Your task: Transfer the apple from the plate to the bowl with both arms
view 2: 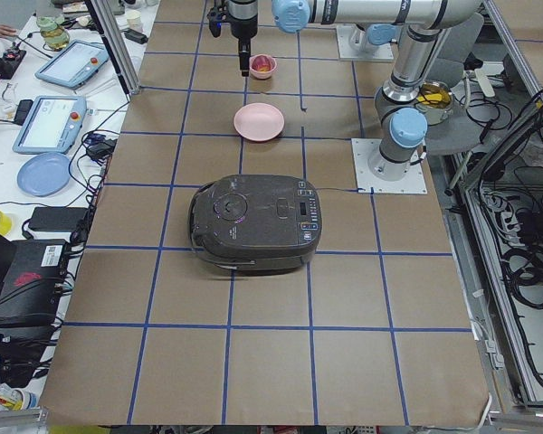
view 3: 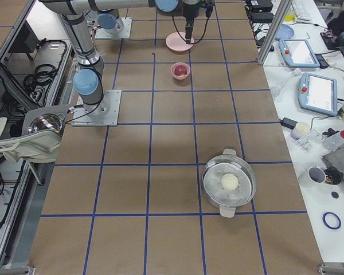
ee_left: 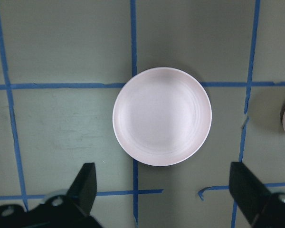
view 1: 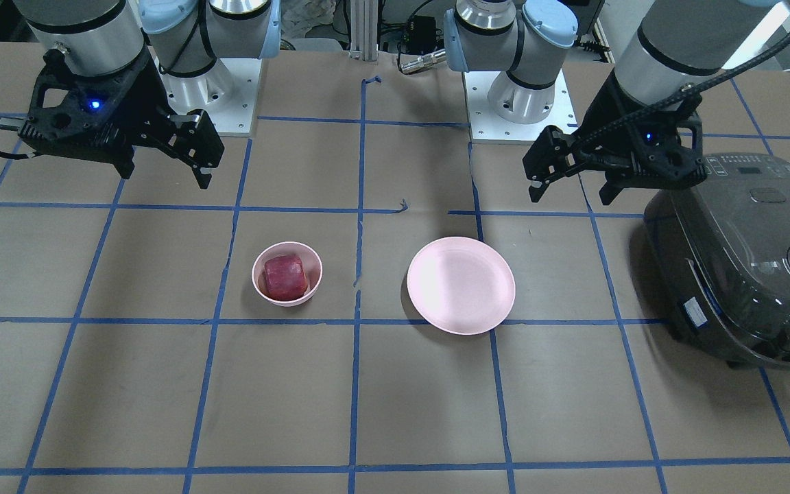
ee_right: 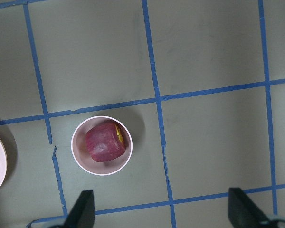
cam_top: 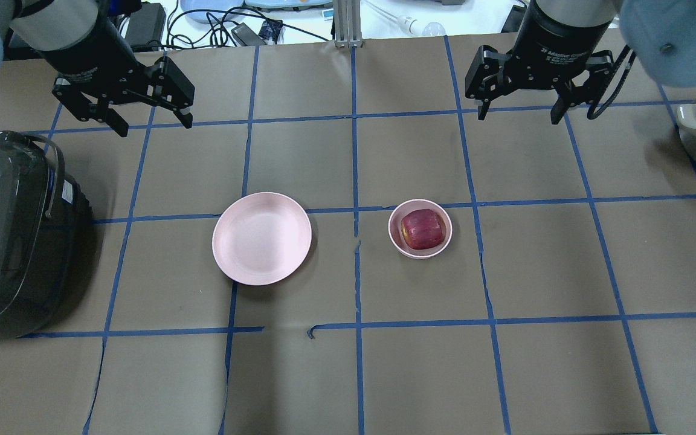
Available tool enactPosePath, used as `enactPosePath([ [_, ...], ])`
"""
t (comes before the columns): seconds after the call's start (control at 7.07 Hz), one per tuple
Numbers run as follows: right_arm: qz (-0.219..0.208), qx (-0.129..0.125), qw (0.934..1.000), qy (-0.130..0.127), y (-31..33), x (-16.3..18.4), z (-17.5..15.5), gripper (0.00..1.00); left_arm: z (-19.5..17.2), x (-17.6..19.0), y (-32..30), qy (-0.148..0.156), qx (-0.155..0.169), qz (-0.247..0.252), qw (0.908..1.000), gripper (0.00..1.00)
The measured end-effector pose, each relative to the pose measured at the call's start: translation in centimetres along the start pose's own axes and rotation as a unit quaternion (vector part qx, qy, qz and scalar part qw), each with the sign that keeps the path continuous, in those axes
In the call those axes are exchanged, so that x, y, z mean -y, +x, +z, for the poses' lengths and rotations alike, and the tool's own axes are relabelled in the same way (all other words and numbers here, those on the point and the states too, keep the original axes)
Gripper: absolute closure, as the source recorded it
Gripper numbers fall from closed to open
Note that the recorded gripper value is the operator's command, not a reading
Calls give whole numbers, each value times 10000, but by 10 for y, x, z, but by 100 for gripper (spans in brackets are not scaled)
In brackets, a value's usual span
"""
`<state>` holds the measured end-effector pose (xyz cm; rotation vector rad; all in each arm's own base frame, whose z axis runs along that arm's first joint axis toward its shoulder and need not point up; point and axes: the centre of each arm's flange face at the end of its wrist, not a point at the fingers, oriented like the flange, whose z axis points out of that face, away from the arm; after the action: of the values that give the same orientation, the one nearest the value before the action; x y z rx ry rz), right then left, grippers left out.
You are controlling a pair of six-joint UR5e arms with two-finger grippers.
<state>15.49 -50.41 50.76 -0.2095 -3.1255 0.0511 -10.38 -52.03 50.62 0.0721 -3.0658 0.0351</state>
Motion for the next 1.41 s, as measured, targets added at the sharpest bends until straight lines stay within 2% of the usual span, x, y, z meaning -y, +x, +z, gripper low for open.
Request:
enactPosePath([
  [0.57,0,-7,10000,1,0,0,0,0,-12,-17,18,59,306,223,9993,0],
  [1.41,-16,-9,10000,-29,0,-1,1,0,-9,-18,19,70,316,248,9992,0],
])
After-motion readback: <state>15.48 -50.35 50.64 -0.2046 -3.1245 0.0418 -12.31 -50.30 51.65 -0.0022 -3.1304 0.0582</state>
